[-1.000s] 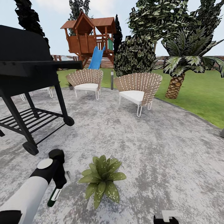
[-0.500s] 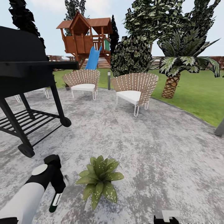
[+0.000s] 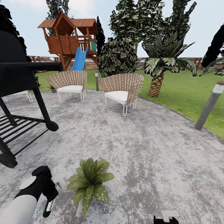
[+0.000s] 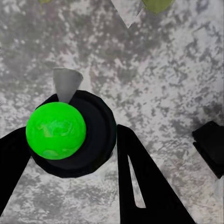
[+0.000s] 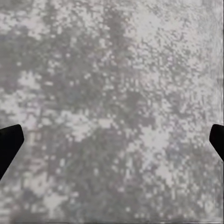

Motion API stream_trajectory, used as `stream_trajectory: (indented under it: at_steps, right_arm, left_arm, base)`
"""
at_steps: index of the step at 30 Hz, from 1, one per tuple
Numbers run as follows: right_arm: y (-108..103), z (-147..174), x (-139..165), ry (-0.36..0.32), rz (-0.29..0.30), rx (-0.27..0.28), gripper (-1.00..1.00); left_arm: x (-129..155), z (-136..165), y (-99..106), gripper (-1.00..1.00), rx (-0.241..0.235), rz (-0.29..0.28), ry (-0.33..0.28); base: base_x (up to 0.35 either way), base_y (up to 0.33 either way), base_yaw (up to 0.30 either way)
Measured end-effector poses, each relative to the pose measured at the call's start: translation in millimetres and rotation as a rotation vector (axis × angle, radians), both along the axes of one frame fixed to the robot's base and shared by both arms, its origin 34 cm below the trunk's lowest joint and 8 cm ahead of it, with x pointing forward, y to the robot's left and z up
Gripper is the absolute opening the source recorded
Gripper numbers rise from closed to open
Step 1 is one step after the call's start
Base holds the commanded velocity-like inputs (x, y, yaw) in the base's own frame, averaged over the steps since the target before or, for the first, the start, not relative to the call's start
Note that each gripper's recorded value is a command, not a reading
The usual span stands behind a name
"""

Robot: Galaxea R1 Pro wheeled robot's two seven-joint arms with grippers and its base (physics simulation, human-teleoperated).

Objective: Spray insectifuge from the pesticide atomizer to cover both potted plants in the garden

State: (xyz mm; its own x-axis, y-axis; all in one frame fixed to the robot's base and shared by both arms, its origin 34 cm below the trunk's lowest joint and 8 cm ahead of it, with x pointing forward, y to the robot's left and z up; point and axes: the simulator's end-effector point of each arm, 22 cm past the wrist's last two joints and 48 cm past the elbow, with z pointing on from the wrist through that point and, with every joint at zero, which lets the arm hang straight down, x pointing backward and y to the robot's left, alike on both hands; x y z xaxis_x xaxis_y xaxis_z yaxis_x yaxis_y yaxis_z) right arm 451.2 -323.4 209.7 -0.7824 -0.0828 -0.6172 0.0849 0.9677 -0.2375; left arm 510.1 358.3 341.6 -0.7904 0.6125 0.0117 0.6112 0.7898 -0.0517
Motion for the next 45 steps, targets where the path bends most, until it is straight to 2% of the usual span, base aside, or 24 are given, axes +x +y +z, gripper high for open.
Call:
stream_trajectory:
  at_steps: [1, 4, 7, 9, 14, 21, 26, 34, 37, 39, 41, 42, 43, 45]
  right_arm:
    - [0, 0, 0, -0.001, -0.001, 0.0, 1.0]
    - [0, 0, 1, -0.002, -0.002, 0.0, 1.0]
    - [0, 1, 1, -0.004, -0.002, 0.0, 1.0]
    - [0, 1, 1, -0.004, -0.001, 0.001, 1.0]
    - [0, 1, 1, -0.004, -0.002, 0.0, 1.0]
    - [0, 0, 1, -0.002, -0.001, 0.0, 1.0]
    - [1, 0, 1, -0.002, -0.001, 0.001, 1.0]
    - [0, 0, 1, -0.003, -0.004, 0.001, 1.0]
    - [0, 1, 1, -0.003, -0.004, 0.001, 1.0]
    - [0, 0, 0, -0.001, 0.001, 0.0, 1.0]
    - [0, 0, 0, 0.0, 0.003, 0.0, 1.0]
    - [0, 0, -1, 0.001, 0.003, 0.0, 1.0]
    - [0, 0, -1, 0.001, 0.004, 0.0, 1.0]
    - [0, 0, -1, 0.001, 0.004, 0.0, 1.0]
  left_arm:
    - [1, -4, 0, -1.0, -0.005, -0.02, -0.023]
    - [5, -12, 10, -1.0, 0.012, 0.003, -0.088]
    - [7, -16, 3, -1.0, -0.02, 0.027, -0.112]
    - [1, -21, -1, -1.0, -0.033, 0.033, -0.107]
    - [3, -23, 0, -1.0, -0.021, 0.038, -0.123]
    - [6, -22, -5, -1.0, -0.05, 0.055, -0.135]
    - [-3, -29, -7, -1.0, -0.045, 0.049, -0.126]
    - [-4, -34, -21, -1.0, -0.054, 0.039, -0.122]
    - [-27, -52, -17, -1.0, -0.05, 0.054, -0.065]
    - [-53, -71, 3, -1.0, 0.002, 0.091, -0.046]
    - [-64, -80, 16, -1.0, 0.014, 0.157, -0.06]
    - [-63, -82, 16, -1.0, -0.004, 0.182, -0.081]
    - [-59, -83, 14, -1.0, -0.028, 0.183, -0.112]
    - [-56, -84, 10, -1.0, -0.043, 0.169, -0.132]
  base:
    - [0.0, 0.0, -0.257]
    - [0.0, 0.0, -0.257]
    - [0.0, 0.0, -0.136]
    - [0.0, 0.0, -0.014]
    - [-0.005, 0.01, -0.002]
    - [-0.075, 0.238, 0.0]
    - [-0.039, 0.134, -0.001]
    - [-0.002, 0.007, -0.232]
    - [0.0, 0.0, -0.095]
    - [0.0, 0.0, -0.021]
    - [0.0, 0.0, -0.006]
    - [0.0, 0.0, -0.002]
    - [0.0, 0.0, 0.0]
    - [0.0, 0.0, 0.0]
